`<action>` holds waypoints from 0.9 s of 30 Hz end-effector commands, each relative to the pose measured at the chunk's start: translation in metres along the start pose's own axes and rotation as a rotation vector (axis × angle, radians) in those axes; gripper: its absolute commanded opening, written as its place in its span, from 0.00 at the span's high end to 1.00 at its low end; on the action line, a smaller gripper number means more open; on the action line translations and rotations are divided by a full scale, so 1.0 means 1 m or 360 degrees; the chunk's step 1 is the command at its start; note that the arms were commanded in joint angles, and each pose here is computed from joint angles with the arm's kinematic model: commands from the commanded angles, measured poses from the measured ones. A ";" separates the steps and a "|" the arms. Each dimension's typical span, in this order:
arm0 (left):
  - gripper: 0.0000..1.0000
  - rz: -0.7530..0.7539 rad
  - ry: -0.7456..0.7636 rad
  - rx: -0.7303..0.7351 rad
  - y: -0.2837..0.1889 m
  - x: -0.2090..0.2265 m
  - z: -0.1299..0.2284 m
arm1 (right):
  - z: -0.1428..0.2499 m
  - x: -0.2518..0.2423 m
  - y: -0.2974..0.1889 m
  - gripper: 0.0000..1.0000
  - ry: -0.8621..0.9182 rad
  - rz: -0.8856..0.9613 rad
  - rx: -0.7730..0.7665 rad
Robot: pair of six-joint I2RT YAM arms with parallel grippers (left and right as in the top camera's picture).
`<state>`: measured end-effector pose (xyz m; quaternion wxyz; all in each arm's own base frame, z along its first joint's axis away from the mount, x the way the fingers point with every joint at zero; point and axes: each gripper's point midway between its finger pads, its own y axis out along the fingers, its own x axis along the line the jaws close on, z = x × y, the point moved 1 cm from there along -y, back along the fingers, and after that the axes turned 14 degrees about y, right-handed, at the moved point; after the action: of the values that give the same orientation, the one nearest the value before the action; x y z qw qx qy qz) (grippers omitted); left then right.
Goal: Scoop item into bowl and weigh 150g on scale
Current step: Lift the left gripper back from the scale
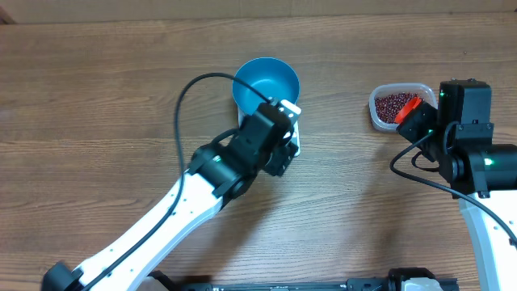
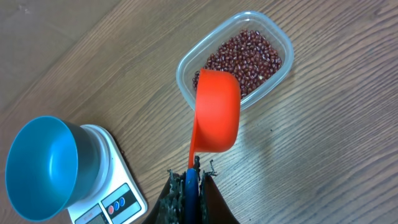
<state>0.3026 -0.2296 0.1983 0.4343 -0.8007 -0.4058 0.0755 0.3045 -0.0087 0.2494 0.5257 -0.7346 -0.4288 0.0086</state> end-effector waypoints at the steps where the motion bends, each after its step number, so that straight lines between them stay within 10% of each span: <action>1: 0.00 -0.0110 -0.0016 -0.0026 -0.023 0.019 0.001 | -0.006 0.006 -0.006 0.96 0.0006 -0.0028 -0.0034; 27: 0.00 0.0056 -0.0187 -0.0225 -0.068 0.071 0.010 | -0.005 0.005 -0.005 0.96 -0.0001 -0.0018 -0.0027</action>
<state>0.3138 -0.1406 0.2451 0.3702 -0.7938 -0.4657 0.1266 0.3040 -0.0087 0.2488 0.5264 -0.7345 -0.4281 0.0103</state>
